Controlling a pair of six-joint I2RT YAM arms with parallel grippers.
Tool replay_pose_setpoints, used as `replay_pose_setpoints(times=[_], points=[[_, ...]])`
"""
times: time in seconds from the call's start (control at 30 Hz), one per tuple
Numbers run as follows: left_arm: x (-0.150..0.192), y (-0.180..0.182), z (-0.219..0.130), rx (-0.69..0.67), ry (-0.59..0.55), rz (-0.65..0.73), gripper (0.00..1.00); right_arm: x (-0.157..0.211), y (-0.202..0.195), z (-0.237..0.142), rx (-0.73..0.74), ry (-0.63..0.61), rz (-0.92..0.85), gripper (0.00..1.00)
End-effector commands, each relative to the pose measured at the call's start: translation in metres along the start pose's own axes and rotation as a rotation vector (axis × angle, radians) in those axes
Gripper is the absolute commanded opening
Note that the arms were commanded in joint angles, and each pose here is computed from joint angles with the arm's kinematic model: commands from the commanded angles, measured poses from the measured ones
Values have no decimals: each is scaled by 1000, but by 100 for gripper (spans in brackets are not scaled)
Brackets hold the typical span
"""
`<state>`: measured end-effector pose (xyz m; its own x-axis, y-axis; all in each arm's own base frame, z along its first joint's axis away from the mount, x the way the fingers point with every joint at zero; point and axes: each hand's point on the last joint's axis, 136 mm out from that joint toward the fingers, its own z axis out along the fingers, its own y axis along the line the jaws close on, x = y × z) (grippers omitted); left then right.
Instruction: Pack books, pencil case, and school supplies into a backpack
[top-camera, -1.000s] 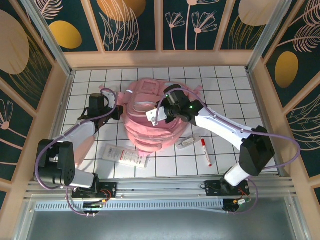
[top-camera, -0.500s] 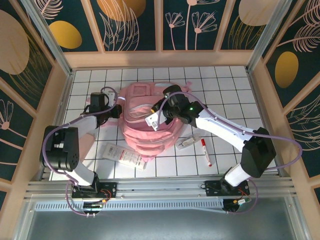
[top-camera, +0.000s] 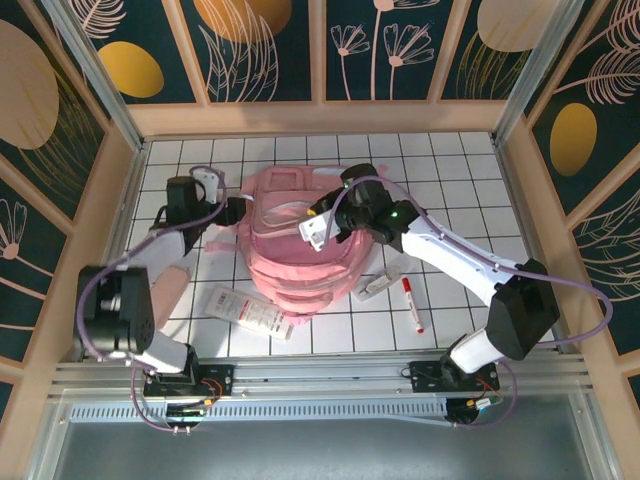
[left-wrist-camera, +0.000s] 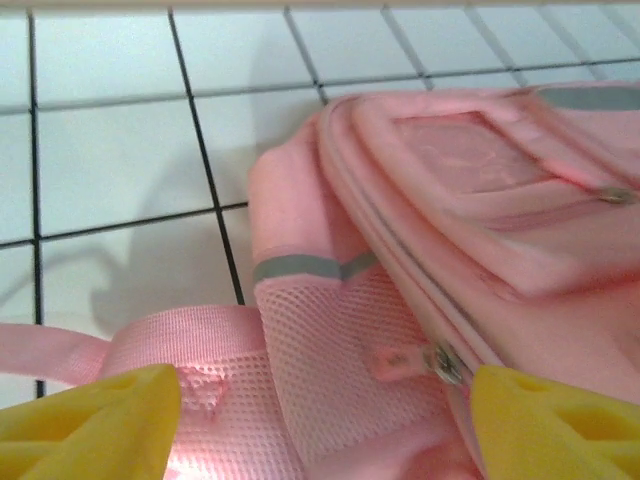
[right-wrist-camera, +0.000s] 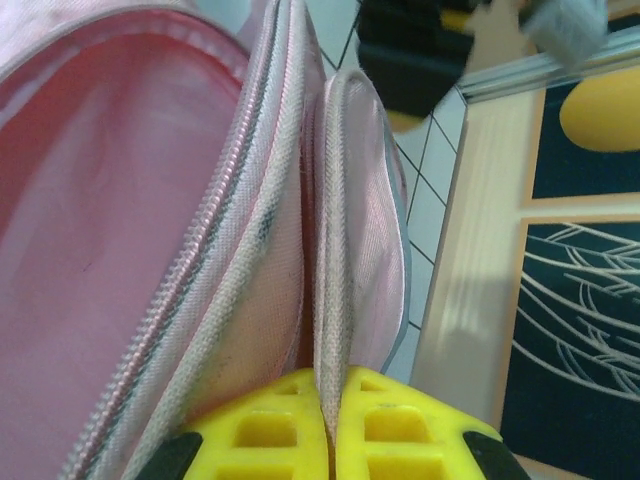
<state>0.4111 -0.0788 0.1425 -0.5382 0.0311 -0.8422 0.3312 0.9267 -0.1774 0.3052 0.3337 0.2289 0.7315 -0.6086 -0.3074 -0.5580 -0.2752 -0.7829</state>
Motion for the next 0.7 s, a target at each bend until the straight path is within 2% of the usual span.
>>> replay_pose_setpoints(times=[0.0,0.03,0.1,0.2,0.27,0.5,0.67], points=[[-16,-39,-43,118,-161,356,80,-17,-47,-18,140,-144,104,0],[-6,-55,-53,182,-167,463,82,-16,-46,-18,138,-148,110,0],[20,-89,-77,340,-192,686,96,-14,-45,-15,134,-150,113,0],[31,-121,-100,439,-313,797,99,-14,-45,-13,129,-158,118,0],[25,-128,-105,417,-361,827,99,-18,-46,-12,126,-166,114,0],[4,-131,-86,341,-311,965,99,-31,-43,-7,93,-188,109,0],[-11,-153,-71,334,-368,1096,99,-43,-35,-3,62,-232,130,0]])
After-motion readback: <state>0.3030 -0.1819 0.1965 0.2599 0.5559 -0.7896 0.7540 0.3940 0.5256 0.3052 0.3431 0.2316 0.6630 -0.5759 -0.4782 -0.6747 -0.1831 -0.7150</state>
